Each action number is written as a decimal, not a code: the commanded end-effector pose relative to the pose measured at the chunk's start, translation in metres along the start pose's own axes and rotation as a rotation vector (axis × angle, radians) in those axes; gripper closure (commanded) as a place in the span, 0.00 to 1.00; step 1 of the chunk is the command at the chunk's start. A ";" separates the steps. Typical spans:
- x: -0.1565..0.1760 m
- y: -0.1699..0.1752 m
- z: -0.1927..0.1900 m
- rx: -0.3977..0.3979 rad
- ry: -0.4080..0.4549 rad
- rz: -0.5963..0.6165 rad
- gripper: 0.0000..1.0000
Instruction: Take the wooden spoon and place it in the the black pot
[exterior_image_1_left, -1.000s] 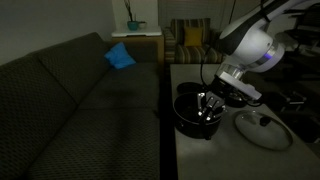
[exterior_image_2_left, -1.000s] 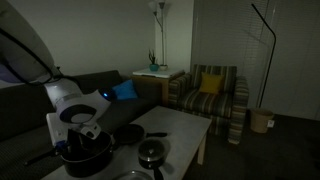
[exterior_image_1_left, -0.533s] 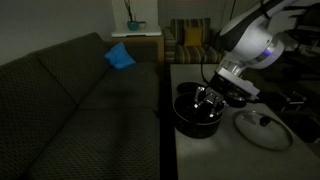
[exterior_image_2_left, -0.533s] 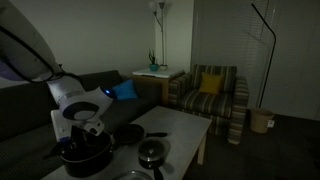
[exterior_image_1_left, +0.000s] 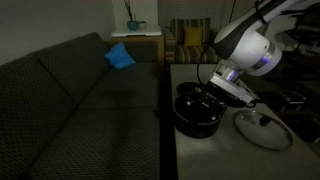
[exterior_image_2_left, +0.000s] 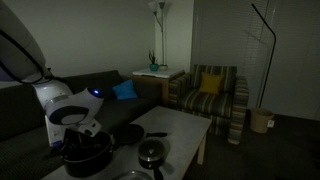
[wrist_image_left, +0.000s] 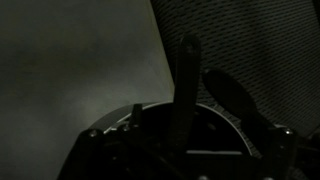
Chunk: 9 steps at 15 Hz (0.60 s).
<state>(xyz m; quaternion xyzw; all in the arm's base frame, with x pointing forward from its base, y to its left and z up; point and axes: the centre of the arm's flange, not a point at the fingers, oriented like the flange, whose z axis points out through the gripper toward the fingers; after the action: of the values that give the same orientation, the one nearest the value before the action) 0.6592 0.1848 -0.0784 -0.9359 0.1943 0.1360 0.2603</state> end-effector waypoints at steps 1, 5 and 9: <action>-0.051 0.003 -0.012 -0.086 0.070 0.017 0.00; -0.076 0.001 -0.016 -0.129 0.147 0.024 0.00; -0.096 0.002 -0.018 -0.159 0.190 0.032 0.00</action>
<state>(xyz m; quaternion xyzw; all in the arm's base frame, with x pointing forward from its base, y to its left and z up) 0.6050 0.2062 -0.0532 -0.9554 0.2151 0.0742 0.1882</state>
